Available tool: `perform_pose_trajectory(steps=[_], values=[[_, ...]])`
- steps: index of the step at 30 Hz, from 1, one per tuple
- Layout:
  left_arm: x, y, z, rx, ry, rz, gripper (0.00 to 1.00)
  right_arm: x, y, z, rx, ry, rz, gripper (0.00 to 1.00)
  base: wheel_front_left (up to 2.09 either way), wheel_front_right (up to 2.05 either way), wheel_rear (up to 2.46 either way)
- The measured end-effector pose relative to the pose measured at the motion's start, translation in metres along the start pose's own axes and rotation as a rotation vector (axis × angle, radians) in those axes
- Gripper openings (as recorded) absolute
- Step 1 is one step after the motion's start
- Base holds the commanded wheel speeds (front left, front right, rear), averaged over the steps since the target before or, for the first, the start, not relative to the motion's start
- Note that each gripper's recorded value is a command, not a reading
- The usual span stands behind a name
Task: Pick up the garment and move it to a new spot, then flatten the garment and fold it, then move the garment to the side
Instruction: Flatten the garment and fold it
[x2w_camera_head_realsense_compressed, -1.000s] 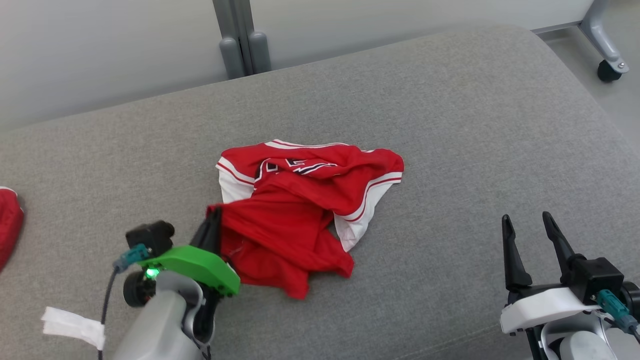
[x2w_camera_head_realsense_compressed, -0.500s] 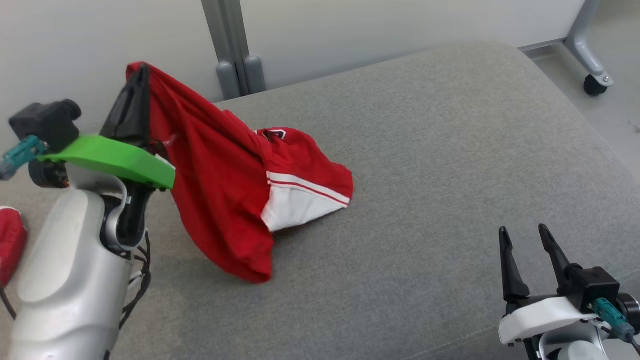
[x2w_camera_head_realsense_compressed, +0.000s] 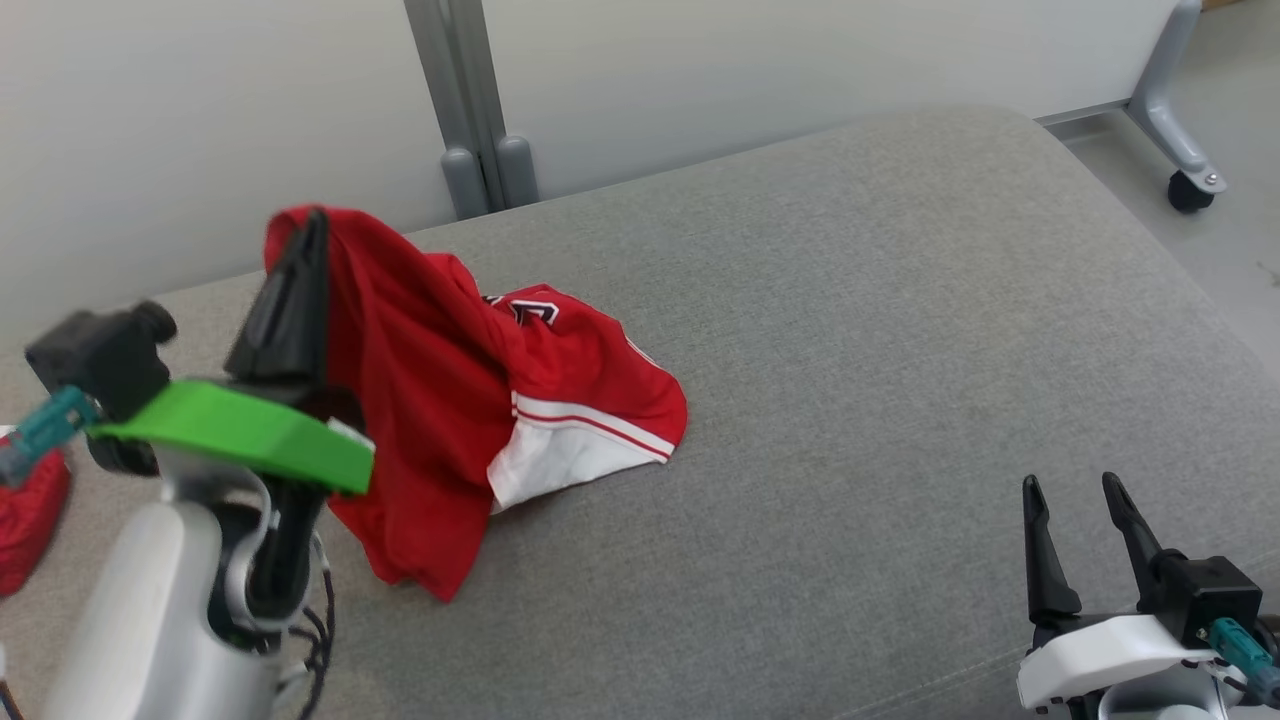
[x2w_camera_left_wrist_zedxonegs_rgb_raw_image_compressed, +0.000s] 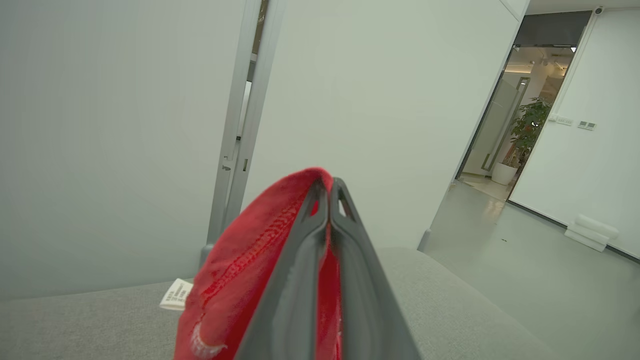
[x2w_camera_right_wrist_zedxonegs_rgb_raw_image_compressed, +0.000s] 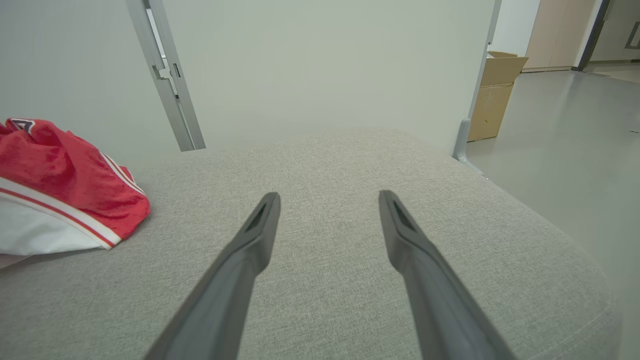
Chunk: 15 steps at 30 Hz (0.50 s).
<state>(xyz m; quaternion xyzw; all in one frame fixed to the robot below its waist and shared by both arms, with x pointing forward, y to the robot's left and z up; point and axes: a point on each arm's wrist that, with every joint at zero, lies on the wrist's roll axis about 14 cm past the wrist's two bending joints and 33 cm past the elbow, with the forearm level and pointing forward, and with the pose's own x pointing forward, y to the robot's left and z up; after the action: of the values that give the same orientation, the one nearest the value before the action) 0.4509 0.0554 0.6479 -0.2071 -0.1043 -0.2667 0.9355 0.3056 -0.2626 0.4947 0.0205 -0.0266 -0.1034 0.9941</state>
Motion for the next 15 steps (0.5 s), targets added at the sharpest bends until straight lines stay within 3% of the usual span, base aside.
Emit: perform_pose_trajectory(steps=[4,9,15], values=[[-0.044,-0.008,-0.039,-0.094,0.099,0.025,0.00,-0.001,0.005,-0.005,0.000,0.014,0.015,1.00,0.00,0.00,0.00],[-0.123,-0.025,-0.114,-0.285,0.314,0.110,0.00,0.002,0.016,-0.010,-0.009,0.032,0.055,1.00,0.00,0.00,0.00],[-0.191,-0.028,-0.175,-0.318,0.504,0.213,0.00,0.013,0.038,-0.011,-0.017,0.032,0.121,1.00,0.00,0.00,0.00]])
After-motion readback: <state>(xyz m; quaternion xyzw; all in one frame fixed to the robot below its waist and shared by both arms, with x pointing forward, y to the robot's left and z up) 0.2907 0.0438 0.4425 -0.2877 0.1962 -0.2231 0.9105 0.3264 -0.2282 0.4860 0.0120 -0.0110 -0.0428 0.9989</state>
